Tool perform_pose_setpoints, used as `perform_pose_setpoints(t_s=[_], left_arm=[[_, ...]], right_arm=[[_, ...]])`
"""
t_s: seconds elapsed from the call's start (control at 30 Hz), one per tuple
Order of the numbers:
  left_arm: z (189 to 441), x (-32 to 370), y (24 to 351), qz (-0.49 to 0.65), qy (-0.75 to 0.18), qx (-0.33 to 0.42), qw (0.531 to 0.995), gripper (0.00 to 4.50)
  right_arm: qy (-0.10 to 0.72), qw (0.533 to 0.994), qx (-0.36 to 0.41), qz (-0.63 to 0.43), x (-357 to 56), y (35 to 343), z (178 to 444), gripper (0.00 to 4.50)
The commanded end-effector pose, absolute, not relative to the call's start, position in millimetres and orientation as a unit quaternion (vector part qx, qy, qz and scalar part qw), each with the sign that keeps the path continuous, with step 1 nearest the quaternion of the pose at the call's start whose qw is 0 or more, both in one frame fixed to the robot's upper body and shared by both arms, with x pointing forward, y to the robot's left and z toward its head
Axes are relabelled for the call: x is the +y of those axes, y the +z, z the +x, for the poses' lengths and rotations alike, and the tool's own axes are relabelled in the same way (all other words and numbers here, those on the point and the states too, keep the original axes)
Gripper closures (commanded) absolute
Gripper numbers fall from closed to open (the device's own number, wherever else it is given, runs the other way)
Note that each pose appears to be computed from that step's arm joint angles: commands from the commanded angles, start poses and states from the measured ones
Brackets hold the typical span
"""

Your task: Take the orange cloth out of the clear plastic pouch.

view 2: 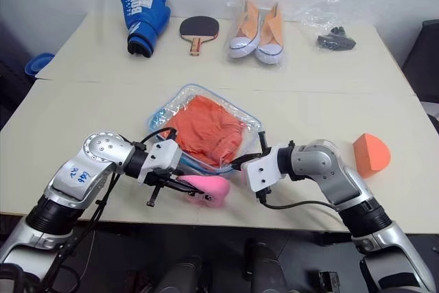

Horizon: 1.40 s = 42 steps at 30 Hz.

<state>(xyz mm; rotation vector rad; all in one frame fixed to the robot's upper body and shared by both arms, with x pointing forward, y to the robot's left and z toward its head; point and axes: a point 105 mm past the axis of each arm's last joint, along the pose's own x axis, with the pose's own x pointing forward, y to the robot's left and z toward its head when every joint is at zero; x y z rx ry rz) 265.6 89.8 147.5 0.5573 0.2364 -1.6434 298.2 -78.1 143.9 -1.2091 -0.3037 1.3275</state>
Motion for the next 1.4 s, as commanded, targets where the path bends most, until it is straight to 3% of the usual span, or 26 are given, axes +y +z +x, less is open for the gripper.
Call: perform_pose_setpoints(t_s=[0.03,0.2,0.3,0.63,0.93,1.1,1.3,1.4], left_arm=[[263.9,87.5,154.3,0.249,-0.722,0.089,0.639,4.39],[267.9,89.6,158.3,0.239,-0.716,0.087,0.65,4.39],[279.9,99.0,169.2,0.207,-0.692,0.083,0.687,4.39],[310.5,164.0,194.7,0.097,-0.595,0.113,0.79,4.39],[322.3,205.6,190.2,0.084,-0.533,0.126,0.832,4.39],[346.9,236.1,212.7,0.054,-0.47,0.104,0.875,4.39],[357.5,251.5,219.1,0.062,-0.448,0.099,0.886,4.39],[356.8,248.2,206.0,0.063,-0.455,0.115,0.881,4.39]], right_arm=[[0.578,0.613,-0.15,-0.518,-72.0,146.0,293.7,4.45],[0.581,0.604,-0.14,-0.527,-80.4,143.4,293.1,4.45],[0.57,0.588,-0.137,-0.557,-95.6,144.4,294.7,4.45],[0.552,0.55,-0.139,-0.611,-155.9,156.0,281.0,4.45],[0.538,0.533,-0.153,-0.635,-182.6,157.5,271.5,4.45],[0.551,0.504,-0.149,-0.648,-199.1,150.2,258.8,4.45],[0.55,0.497,-0.145,-0.656,-210.1,148.2,256.5,4.45],[0.543,0.508,-0.154,-0.651,-206.6,150.9,259.1,4.45]])
